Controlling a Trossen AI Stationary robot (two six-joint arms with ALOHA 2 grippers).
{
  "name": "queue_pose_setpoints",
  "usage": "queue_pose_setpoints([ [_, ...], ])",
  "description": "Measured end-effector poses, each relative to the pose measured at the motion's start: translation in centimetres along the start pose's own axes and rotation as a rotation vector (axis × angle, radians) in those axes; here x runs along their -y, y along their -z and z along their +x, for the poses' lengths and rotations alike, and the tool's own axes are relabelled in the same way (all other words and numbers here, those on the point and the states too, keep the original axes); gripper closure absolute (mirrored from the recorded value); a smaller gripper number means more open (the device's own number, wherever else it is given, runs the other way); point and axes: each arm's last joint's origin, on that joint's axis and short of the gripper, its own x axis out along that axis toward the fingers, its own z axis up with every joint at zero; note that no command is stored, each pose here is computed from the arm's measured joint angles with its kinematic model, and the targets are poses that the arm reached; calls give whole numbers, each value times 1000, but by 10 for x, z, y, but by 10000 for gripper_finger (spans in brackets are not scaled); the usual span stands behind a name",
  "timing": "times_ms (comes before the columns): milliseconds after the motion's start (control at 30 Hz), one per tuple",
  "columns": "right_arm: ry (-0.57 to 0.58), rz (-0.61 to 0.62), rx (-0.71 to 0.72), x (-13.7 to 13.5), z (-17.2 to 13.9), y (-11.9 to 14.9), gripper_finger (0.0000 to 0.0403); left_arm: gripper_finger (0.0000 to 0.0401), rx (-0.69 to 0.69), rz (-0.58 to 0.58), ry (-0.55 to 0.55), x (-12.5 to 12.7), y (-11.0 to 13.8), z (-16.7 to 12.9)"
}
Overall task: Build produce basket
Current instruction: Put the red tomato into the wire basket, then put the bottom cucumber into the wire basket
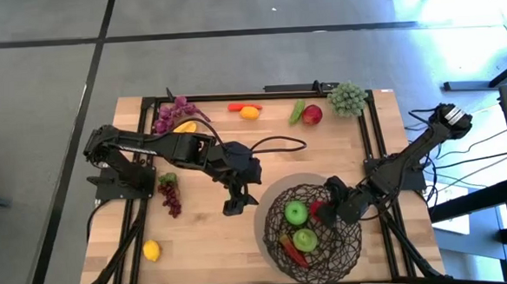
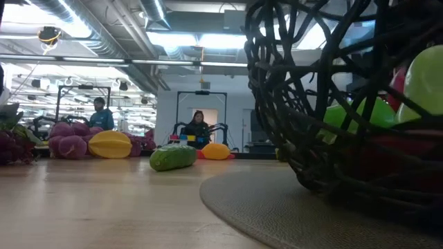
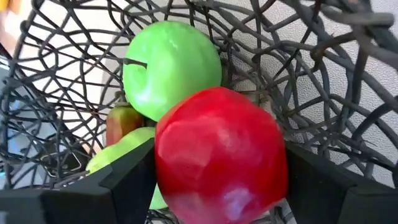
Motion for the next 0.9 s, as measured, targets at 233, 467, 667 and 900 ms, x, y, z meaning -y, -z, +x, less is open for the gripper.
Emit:
queue_pose_setpoints([
  [233,11,-66,20,-1,6,1,111,118,0,0,0,0,0,0],
  [467,-6,-61,22,-3,7,1,106,118,0,0,0,0,0,0],
  [667,5,-66,22,-2,7,1,57,118,1,0,0,0,0,0],
  [900,-11,-63,21,-3,7,1,38,118,1,0,0,0,0,0],
])
